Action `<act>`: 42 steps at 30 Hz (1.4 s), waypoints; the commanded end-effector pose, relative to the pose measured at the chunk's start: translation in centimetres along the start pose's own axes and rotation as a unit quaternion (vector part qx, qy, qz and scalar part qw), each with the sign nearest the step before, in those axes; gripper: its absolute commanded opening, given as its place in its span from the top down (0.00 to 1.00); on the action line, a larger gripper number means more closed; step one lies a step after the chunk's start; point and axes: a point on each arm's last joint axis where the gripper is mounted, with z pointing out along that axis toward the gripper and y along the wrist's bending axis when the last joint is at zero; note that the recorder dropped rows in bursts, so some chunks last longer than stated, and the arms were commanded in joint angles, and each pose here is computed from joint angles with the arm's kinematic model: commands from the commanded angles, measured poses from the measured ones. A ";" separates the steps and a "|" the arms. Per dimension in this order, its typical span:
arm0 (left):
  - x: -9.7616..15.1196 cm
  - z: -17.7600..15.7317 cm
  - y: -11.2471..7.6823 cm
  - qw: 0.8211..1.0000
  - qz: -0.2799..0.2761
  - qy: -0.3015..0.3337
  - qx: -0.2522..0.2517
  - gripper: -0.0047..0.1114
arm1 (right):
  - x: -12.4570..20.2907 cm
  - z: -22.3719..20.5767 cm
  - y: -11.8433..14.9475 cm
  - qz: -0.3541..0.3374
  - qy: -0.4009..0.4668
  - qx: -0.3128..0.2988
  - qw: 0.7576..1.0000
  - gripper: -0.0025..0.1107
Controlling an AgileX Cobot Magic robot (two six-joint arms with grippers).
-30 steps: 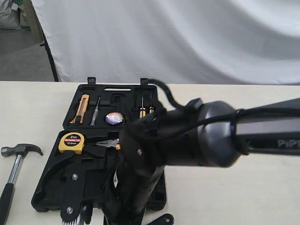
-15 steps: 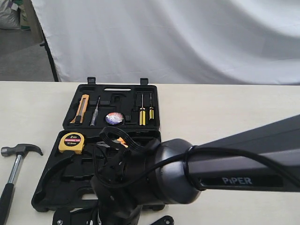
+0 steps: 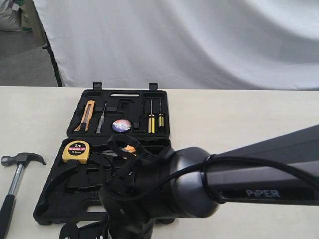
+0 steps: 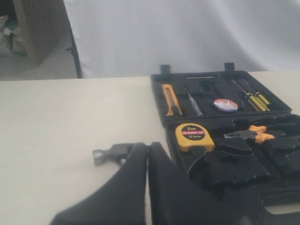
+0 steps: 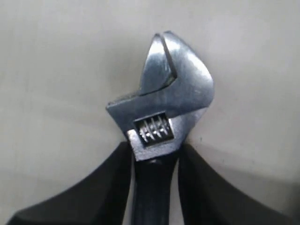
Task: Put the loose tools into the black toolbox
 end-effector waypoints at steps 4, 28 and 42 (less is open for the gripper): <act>0.1 0.0 0.0 1.000 -0.008 0.000 -0.001 0.95 | 0.1 -4.9 0.2 -0.009 -0.032 0.038 0.999 0.98; 0.1 0.0 0.0 1.000 -0.008 0.000 -0.001 0.95 | 7.3 -10.2 -5.6 0.131 -0.065 0.115 0.982 0.98; 0.1 0.0 0.0 1.000 -0.008 0.000 -0.001 0.95 | 10.3 -10.2 -8.6 0.265 -0.135 0.121 0.947 0.98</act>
